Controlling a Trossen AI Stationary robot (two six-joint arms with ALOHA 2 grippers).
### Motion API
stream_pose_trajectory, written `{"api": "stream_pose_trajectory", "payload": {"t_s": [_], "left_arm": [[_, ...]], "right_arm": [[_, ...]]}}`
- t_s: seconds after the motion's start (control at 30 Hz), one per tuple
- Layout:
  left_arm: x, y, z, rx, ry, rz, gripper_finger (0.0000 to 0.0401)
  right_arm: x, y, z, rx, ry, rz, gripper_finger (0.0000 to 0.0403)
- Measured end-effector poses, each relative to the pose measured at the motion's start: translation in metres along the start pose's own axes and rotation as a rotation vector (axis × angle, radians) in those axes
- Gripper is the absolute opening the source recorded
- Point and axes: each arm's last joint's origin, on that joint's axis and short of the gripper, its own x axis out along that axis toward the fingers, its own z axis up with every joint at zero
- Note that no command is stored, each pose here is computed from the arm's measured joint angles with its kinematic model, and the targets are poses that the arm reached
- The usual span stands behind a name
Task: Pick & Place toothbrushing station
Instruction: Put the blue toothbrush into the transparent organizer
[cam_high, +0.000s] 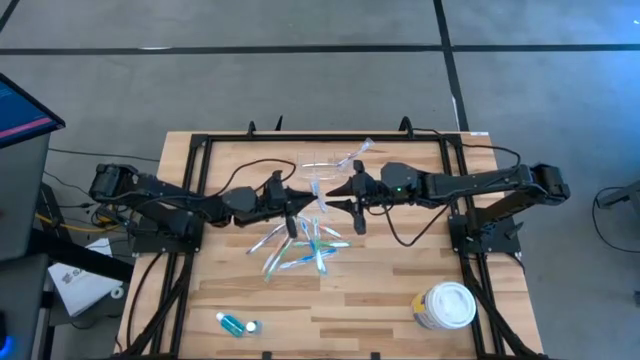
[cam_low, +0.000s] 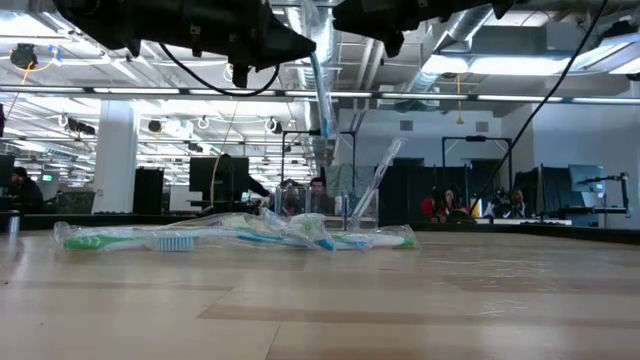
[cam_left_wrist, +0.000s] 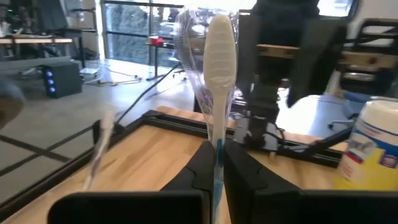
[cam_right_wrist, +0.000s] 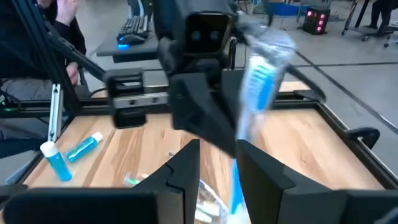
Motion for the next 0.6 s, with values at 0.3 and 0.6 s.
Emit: {"api": "stream_pose_trajectory", "payload": {"t_s": [0.3, 0.6], "left_arm": [[0.009, 0.029, 0.001, 0.007, 0.006, 0.108, 0.0005], [0.015, 0.062, -0.001, 0.022, 0.050, 0.225, 0.0005]], "right_arm": [[-0.002, 0.000, -0.006, 0.005, 0.071, -0.001, 0.0096], [-0.003, 0.000, -0.008, 0.003, 0.093, -0.002, 0.0096]]}}
